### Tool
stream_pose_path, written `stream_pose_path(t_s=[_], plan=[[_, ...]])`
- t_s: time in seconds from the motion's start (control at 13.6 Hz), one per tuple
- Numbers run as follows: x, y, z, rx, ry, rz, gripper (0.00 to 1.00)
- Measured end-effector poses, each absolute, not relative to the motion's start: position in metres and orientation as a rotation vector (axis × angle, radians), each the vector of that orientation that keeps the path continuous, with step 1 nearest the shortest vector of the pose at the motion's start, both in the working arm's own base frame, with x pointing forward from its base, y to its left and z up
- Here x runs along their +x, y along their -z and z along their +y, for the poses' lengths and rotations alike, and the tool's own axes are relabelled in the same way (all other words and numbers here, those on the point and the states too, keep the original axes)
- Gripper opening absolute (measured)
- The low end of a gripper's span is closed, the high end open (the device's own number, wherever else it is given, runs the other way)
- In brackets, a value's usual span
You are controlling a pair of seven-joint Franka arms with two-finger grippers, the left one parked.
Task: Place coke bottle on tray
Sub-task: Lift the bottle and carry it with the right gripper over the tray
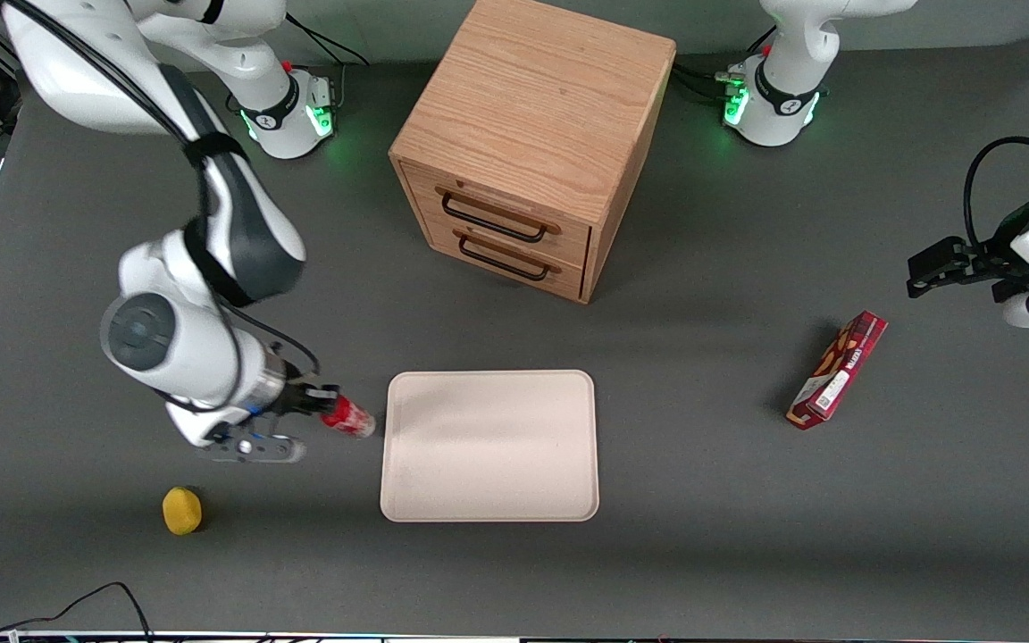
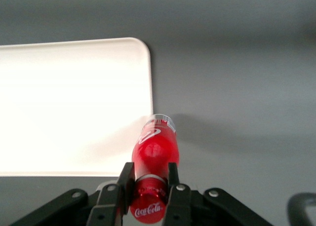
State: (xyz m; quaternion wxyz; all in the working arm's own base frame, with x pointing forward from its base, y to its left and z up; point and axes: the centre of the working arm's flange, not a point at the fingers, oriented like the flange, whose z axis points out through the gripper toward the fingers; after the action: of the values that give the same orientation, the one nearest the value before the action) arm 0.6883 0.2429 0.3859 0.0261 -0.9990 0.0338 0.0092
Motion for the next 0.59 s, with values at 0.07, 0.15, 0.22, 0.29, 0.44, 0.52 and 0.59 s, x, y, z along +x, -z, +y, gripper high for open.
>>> stream_pose_path(t_s=[0.07, 0.15, 0.22, 0.29, 0.44, 0.52, 0.59], plan=[[0.694, -0.388, 0.26, -3.096, -0.018, 0.107, 0.31], [0.697, -0.39, 0.273, -3.109, 0.005, 0.104, 0.31], [0.701, -0.389, 0.28, -3.121, 0.027, 0.1, 0.31], [0.704, -0.387, 0.284, -3.128, 0.045, 0.1, 0.31], [0.713, -0.381, 0.283, -3.126, 0.069, 0.114, 0.31], [0.718, -0.378, 0.283, -3.122, 0.084, 0.12, 0.31], [0.72, -0.374, 0.284, -3.117, 0.097, 0.12, 0.31]])
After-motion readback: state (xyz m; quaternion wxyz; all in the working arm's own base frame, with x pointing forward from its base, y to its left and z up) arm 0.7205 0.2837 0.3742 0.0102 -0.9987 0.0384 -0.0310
